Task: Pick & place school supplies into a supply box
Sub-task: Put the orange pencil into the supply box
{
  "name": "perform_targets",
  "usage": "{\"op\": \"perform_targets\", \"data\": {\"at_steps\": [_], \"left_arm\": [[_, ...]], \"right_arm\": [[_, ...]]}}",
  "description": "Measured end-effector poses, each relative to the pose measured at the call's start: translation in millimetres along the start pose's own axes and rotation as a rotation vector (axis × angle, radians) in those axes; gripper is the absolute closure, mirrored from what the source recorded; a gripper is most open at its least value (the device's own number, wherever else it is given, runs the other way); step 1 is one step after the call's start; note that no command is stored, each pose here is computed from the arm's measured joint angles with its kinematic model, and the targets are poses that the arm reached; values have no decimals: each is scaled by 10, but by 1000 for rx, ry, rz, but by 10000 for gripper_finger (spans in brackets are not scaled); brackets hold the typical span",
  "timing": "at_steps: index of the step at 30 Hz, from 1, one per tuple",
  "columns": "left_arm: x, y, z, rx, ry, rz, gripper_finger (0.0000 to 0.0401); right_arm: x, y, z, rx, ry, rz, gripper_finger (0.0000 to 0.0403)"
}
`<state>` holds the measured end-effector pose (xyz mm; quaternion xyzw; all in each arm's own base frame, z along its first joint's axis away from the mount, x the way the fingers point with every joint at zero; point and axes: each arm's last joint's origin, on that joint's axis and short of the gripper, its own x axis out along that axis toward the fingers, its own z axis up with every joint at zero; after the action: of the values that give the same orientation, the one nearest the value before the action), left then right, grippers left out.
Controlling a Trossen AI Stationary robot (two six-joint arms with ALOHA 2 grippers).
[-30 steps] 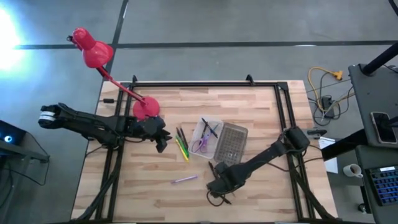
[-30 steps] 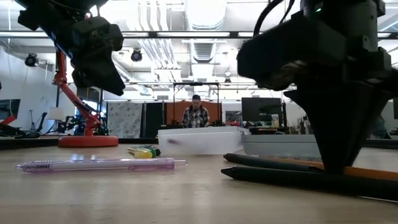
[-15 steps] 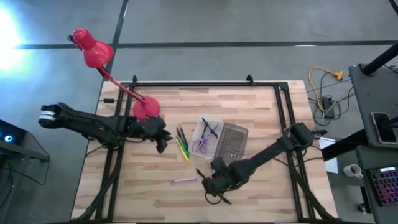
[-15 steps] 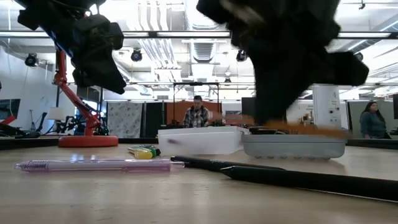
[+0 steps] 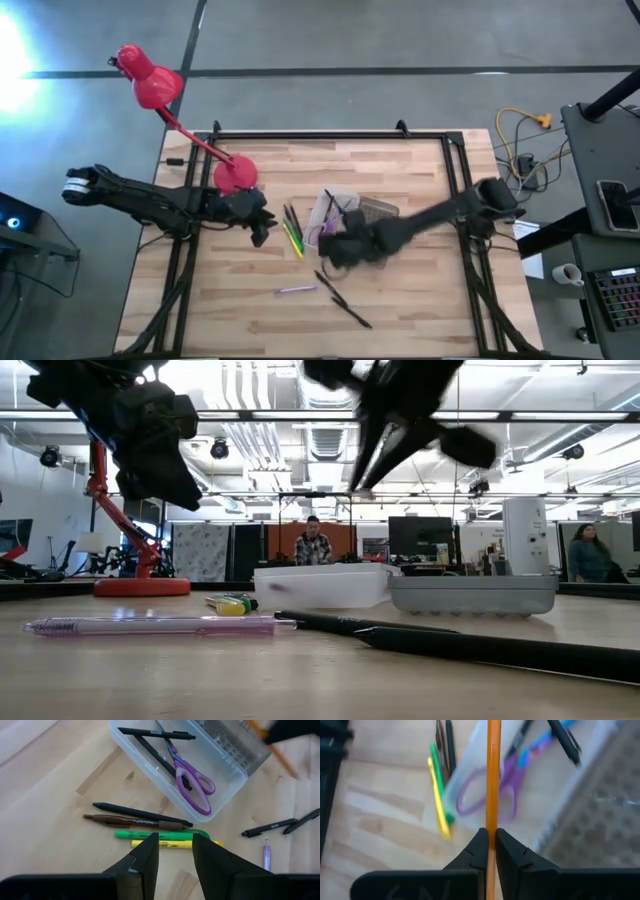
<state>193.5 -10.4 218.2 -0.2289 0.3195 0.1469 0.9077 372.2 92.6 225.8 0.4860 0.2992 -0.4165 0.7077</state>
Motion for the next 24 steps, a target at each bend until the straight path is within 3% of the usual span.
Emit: {"op": "perform_targets", "data": {"at_steps": [6,9,24], "left_arm": [[-10,-48,-33,-20,11,-20,299],[-20,-89,-61,-20,20,-38,299],[-37,-141,-99,5,6,-29,299]], "right_arm": [[332,17,611,-45,70,29,391],[433,-58,778,-61,122,9,391],[660,-313,756,-81,255,-9,390]]}}
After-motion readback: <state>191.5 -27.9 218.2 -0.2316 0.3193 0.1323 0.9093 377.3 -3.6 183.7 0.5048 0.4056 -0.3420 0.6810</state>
